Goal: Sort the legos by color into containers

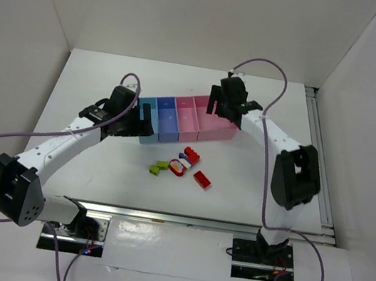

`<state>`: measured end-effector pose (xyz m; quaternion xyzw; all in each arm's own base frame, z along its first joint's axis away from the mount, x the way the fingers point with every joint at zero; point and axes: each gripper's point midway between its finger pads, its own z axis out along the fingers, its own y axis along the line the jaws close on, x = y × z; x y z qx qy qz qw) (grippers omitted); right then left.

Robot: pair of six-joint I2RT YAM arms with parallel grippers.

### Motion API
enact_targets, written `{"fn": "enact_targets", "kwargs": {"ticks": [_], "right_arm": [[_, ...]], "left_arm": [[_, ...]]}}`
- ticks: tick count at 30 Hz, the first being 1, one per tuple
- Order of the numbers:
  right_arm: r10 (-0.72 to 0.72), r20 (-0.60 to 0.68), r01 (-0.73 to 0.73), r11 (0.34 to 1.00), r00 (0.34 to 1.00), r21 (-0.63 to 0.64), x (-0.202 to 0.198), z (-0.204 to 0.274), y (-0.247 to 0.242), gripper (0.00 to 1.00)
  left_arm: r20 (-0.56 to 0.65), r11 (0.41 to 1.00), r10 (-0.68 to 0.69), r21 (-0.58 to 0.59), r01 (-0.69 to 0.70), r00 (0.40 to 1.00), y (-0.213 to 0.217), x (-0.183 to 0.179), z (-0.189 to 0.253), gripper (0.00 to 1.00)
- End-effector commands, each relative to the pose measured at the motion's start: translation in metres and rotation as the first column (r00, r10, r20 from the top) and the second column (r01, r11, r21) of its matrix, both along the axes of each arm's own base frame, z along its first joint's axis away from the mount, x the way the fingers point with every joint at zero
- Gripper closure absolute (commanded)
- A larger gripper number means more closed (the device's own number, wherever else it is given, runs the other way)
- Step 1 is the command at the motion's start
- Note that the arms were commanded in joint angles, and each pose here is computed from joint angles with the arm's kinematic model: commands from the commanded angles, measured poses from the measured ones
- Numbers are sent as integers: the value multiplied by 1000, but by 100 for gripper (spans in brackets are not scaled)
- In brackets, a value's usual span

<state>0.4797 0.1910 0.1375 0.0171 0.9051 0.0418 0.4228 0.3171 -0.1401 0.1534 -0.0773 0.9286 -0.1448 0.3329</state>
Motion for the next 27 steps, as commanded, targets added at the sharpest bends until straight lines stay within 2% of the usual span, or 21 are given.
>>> {"fn": "enact_targets", "kwargs": {"ticks": [1,2,3,4,6,8,9,12,13,18,20,22,27], "right_arm": [[61,66,-64,997,996,51,-54,37,3,16],[88,47,-91,994,995,62,-73,32,6,16],[115,82,-122,989,990,88,-91,46,7,17],[157,3,-156,984,988,91,-120,13,7,17],[217,-20,-213,971,976,111,-156,7,17,17],[229,-148,-214,971,962,109,-196,-28,13,16],[269,-166,-251,960,949,125,-215,-31,21,14],[320,-235,-297,946,918,129,-251,-58,27,12],[327,-238,-302,944,915,135,-253,-60,28,9],[366,-313,-365,929,876,65,-254,-87,30,9],[419,-307,-422,905,854,62,-252,-90,40,9],[423,-319,-431,901,848,50,-246,-98,45,13],[403,-359,-434,901,842,-8,-239,-118,42,29]], "left_arm": [[30,1000,24,17,-24,999,3,8,14,12],[31,1000,17,24,-18,999,2,10,14,12],[31,1000,17,24,-18,999,2,10,14,12],[43,999,15,36,-17,999,2,15,15,12],[49,998,6,70,-9,999,4,23,15,11],[77,993,39,112,-47,996,11,35,23,10],[54,991,38,123,-45,998,10,38,18,10],[64,993,9,115,-16,998,2,49,27,8],[53,994,3,113,-9,999,-1,52,24,8],[44,995,-28,97,24,999,-8,56,24,8],[41,996,-36,88,33,999,-10,55,24,8],[39,995,-52,85,49,998,-12,54,24,8],[24,994,-87,69,85,996,-18,52,20,8]]}}
